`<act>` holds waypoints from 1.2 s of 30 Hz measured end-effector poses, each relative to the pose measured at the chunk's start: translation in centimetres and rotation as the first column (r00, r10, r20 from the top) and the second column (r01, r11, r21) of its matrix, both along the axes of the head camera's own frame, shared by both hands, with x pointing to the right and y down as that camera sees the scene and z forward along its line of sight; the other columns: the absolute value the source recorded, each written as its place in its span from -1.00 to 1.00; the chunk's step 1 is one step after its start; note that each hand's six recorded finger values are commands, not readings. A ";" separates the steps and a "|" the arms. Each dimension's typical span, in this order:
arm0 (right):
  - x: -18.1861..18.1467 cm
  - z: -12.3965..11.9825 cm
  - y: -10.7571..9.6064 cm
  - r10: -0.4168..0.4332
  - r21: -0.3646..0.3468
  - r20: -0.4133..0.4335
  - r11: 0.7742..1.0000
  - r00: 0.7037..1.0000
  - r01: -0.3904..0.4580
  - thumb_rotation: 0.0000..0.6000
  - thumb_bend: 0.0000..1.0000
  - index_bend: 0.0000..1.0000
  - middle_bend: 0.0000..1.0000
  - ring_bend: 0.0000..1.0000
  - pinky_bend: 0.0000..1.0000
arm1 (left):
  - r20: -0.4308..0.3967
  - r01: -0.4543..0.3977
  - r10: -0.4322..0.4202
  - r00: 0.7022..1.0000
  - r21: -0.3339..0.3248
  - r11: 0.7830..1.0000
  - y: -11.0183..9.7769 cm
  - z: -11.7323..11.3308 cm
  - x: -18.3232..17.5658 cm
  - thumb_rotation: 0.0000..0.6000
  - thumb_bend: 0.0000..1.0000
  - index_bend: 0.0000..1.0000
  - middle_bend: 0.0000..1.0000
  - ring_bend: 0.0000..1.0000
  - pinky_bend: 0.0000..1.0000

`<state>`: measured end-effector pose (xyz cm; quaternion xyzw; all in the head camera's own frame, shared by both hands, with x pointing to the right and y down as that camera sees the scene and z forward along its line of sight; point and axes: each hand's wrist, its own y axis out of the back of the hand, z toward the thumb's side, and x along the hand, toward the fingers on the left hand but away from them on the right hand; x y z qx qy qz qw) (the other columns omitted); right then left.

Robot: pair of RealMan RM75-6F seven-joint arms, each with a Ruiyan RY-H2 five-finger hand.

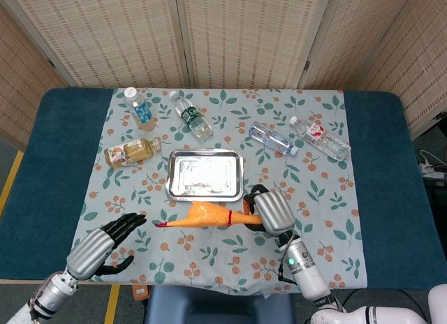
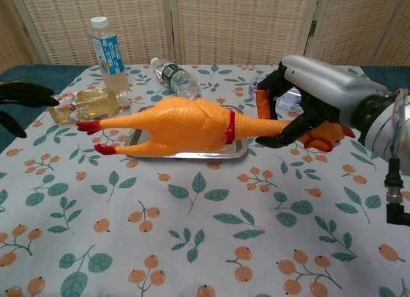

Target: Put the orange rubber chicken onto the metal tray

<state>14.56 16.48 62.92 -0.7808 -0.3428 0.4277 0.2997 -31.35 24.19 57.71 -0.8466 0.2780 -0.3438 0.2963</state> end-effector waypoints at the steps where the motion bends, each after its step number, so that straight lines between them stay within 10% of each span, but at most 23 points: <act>1: 0.0 0.0 -0.1 0.001 -0.001 -0.001 1.000 1.000 -0.001 1.00 -0.32 0.88 0.26 0.74 1.00 | 0.012 -0.010 0.010 1.000 0.007 1.000 -0.3 0.1 0.6 1.00 -0.22 -1.00 -1.00 -1.00 -0.57; 10: -0.9 1.0 -1.3 0.000 -0.020 -0.007 1.000 1.000 -0.001 1.00 -0.32 0.88 0.26 0.74 1.00 | 0.063 -0.086 0.081 0.995 0.081 0.993 -3.1 0.9 6.9 1.00 -0.27 -1.00 -1.00 -1.00 -0.70; 18: -2.4 2.1 -2.3 0.011 -0.024 0.008 1.000 1.000 -0.011 1.00 -0.32 0.89 0.26 0.74 1.00 | 0.046 -0.120 0.119 0.992 0.021 0.993 -4.3 2.6 10.9 1.00 -0.30 -1.00 -1.00 -1.00 -0.70; 36: -3.5 2.8 -3.5 0.012 -0.034 0.037 0.999 0.999 -0.011 1.00 -0.32 0.89 0.27 0.74 1.00 | 0.126 -0.070 0.071 0.990 -0.011 0.998 -9.6 8.5 12.2 1.00 -0.29 -0.97 -0.98 -0.96 -0.59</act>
